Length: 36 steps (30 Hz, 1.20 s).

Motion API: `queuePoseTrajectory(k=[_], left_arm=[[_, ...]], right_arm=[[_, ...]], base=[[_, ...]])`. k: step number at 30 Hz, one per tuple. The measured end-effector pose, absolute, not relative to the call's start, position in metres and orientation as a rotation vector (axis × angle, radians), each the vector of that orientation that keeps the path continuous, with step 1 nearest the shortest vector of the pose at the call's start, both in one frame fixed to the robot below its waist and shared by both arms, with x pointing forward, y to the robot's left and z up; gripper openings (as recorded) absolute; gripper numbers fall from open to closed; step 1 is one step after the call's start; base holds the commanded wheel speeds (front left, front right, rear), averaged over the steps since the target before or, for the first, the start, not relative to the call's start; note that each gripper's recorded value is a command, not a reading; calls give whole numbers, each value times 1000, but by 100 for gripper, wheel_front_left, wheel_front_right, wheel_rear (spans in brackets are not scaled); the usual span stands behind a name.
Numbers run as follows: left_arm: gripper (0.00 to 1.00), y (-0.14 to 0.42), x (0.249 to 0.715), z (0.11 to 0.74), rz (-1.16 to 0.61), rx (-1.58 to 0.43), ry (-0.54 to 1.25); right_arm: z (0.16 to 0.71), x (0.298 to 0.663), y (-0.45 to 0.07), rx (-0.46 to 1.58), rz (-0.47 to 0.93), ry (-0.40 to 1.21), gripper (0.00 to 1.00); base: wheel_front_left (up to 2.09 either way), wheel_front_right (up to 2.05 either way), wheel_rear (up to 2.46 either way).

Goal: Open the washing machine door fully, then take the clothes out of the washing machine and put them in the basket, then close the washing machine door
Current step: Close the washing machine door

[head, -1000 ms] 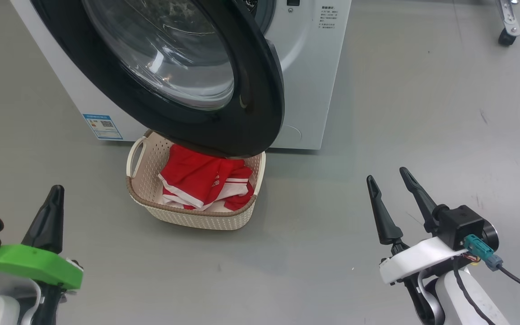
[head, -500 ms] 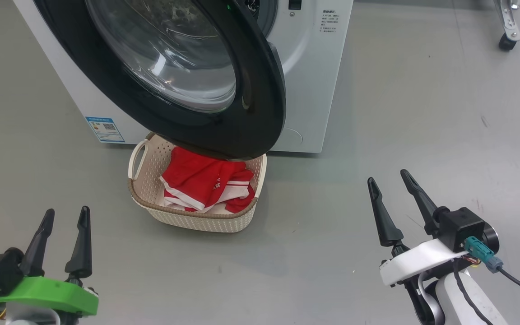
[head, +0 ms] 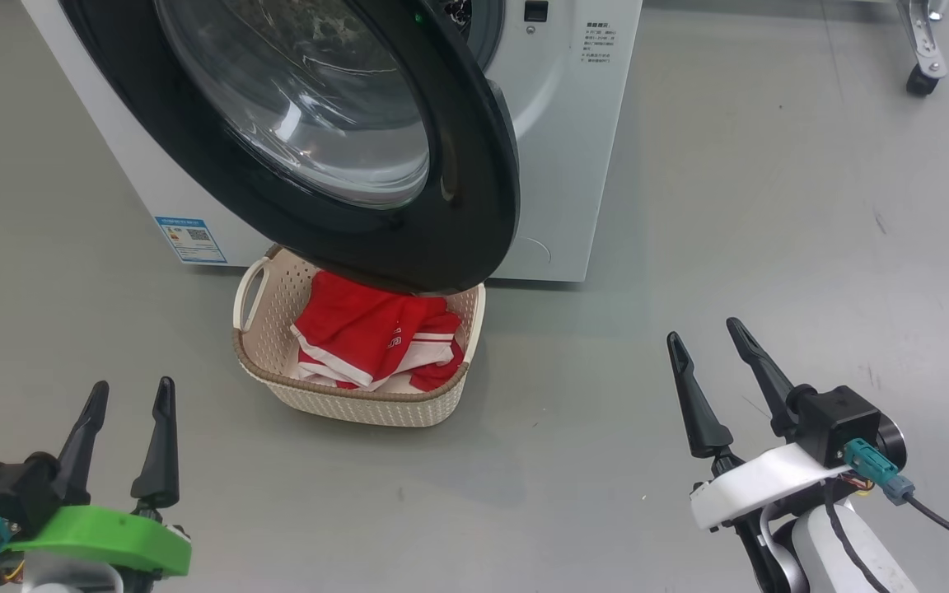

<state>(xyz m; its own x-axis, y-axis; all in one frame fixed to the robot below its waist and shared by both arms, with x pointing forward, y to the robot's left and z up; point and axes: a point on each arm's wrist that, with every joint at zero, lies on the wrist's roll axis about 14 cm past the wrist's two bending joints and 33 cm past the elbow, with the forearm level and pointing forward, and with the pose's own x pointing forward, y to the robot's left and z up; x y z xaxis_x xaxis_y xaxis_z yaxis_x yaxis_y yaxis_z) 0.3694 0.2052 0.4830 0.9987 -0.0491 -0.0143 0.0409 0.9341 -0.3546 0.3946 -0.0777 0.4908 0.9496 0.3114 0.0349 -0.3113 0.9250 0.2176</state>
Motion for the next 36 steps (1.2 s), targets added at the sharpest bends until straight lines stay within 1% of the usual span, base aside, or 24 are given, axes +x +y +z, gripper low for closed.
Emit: queuePoseTrajectory(k=[36], left_arm=[[100,195,369,488,-64,-322,1]], right_arm=[[492,392,-78,226,319,-3,100]], base=[[0,0,0]])
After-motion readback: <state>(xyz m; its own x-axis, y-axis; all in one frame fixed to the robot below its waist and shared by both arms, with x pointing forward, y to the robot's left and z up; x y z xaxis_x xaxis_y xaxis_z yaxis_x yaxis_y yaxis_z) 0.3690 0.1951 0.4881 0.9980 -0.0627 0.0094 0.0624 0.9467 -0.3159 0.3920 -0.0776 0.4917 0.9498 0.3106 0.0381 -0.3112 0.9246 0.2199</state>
